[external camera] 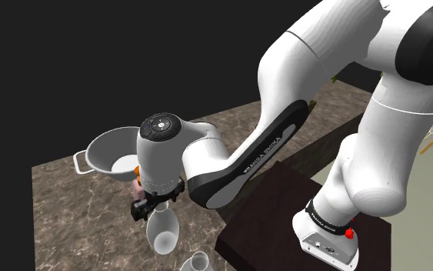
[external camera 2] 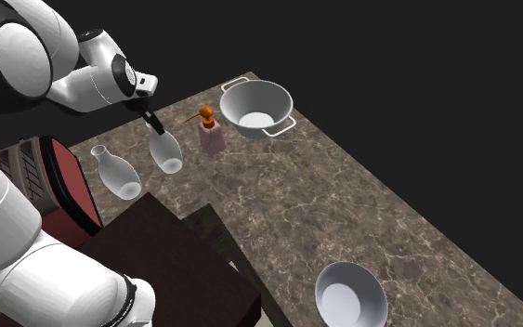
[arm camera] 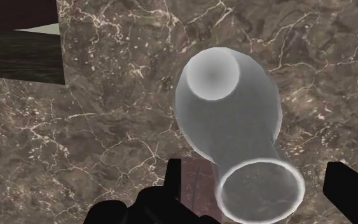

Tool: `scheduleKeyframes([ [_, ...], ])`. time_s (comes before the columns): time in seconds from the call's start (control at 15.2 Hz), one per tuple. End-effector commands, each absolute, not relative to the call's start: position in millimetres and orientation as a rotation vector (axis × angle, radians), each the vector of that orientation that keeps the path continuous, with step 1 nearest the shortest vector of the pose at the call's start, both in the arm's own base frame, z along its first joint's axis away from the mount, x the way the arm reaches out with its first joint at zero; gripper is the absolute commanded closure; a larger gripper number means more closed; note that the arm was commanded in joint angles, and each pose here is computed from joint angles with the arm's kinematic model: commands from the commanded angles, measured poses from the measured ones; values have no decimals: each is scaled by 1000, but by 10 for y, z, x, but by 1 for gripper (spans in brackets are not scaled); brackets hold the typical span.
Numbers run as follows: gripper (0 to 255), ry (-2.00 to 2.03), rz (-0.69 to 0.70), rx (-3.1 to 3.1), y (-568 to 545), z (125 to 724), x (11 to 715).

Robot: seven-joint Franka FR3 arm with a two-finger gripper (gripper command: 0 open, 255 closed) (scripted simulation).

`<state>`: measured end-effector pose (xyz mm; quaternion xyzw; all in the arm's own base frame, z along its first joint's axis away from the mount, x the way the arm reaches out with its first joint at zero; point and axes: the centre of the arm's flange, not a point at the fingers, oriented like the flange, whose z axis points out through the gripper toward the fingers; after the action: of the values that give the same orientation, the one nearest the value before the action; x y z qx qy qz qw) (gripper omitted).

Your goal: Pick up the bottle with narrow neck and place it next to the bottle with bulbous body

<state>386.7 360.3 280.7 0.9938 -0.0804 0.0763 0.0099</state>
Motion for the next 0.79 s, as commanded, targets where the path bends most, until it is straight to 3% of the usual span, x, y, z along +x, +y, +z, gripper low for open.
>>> scheduleKeyframes([
  [0.0,0,-251,238,3103,3607,2937,3848],
  [0.2,0,-251,238,3103,3619,3301,3792],
  [0.73,0,-251,238,3103,3619,3301,3792],
])
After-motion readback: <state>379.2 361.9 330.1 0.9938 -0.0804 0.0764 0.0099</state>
